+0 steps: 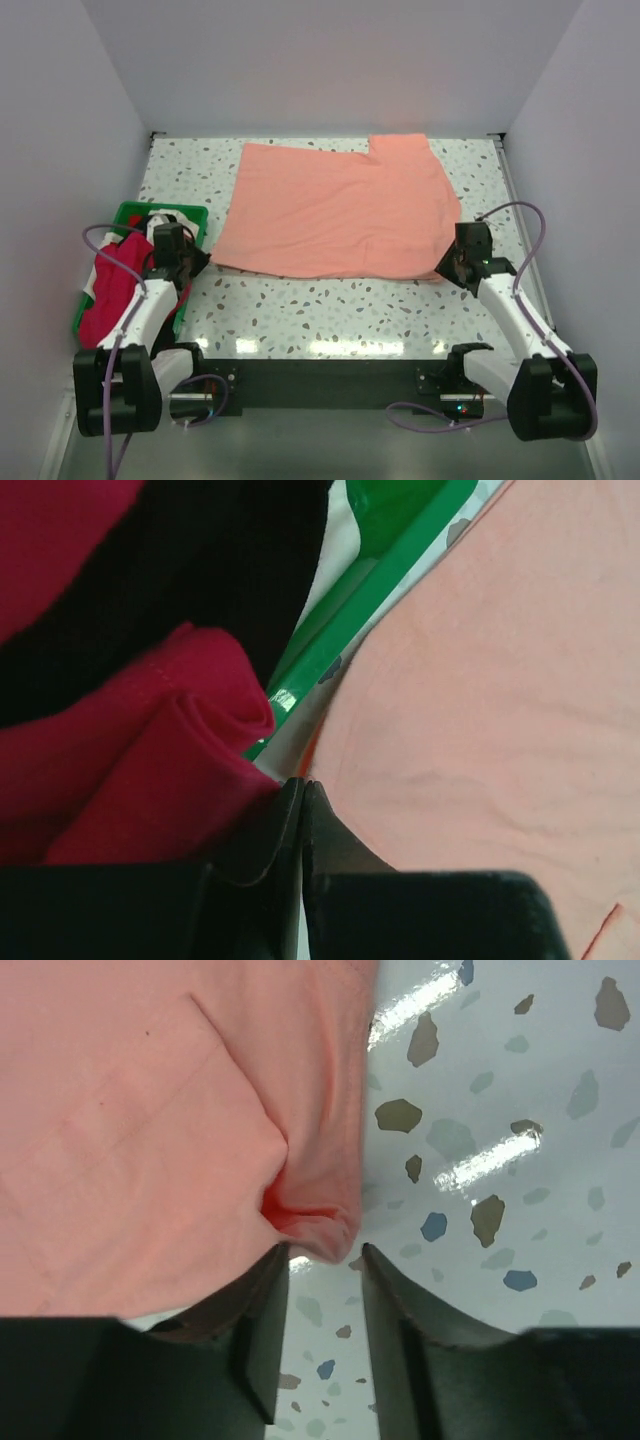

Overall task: Fold and stack the t-shirts
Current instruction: Fold the tshirt

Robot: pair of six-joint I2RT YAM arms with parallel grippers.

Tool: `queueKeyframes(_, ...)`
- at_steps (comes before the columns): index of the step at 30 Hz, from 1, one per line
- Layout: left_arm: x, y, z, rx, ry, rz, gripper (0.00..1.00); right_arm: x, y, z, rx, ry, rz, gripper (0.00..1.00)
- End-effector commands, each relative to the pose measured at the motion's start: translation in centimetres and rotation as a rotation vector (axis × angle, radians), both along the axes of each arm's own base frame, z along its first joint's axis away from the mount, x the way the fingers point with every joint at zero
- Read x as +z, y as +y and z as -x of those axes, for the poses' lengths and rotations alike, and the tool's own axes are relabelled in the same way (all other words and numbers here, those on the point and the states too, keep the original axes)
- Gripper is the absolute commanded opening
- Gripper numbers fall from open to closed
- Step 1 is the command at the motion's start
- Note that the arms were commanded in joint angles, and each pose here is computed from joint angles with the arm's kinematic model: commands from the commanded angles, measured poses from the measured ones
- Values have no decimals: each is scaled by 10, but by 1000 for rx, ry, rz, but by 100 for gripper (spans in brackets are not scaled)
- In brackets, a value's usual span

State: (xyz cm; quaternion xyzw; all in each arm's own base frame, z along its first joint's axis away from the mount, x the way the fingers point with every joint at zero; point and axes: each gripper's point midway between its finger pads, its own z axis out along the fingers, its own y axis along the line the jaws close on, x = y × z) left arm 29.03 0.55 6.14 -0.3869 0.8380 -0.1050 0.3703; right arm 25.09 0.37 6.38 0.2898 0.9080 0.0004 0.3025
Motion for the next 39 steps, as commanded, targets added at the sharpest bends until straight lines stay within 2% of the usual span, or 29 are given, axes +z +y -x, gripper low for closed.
queueKeyframes(1,10,15,8,63,-4,-67,10,28,-5,8,-41,-41,1,43)
queueKeyframes(2,12,14,9,52,-4,-69,14,36,-8,13,-46,-45,13,48)
queueKeyframes(3,14,13,10,48,-9,-64,16,49,-8,10,-39,-78,18,57)
queueKeyframes(5,16,8,10,19,-19,-55,18,64,-3,4,-8,-130,1,61)
queueKeyframes(6,19,7,10,13,-36,-54,23,74,0,-5,21,-164,-4,65)
queueKeyframes(9,25,6,9,-6,-50,-60,28,74,12,-24,75,-144,-38,65)
queueKeyframes(12,27,1,5,-27,-61,-45,31,69,13,-50,81,-129,-32,62)
queueKeyframes(13,27,1,3,-29,-60,-43,31,50,13,-58,82,-72,-25,61)
queueKeyframes(14,28,0,0,-39,-60,-43,32,49,12,-68,86,-78,-18,59)
queueKeyframes(20,11,-4,-2,-63,6,-46,33,14,15,-111,106,-7,-5,50)
queueKeyframes(30,-4,-7,-11,-60,66,-44,34,-10,15,-128,80,8,-8,44)
queueKeyframes(39,-18,-6,-17,-54,129,-52,34,-14,13,-123,71,22,12,41)
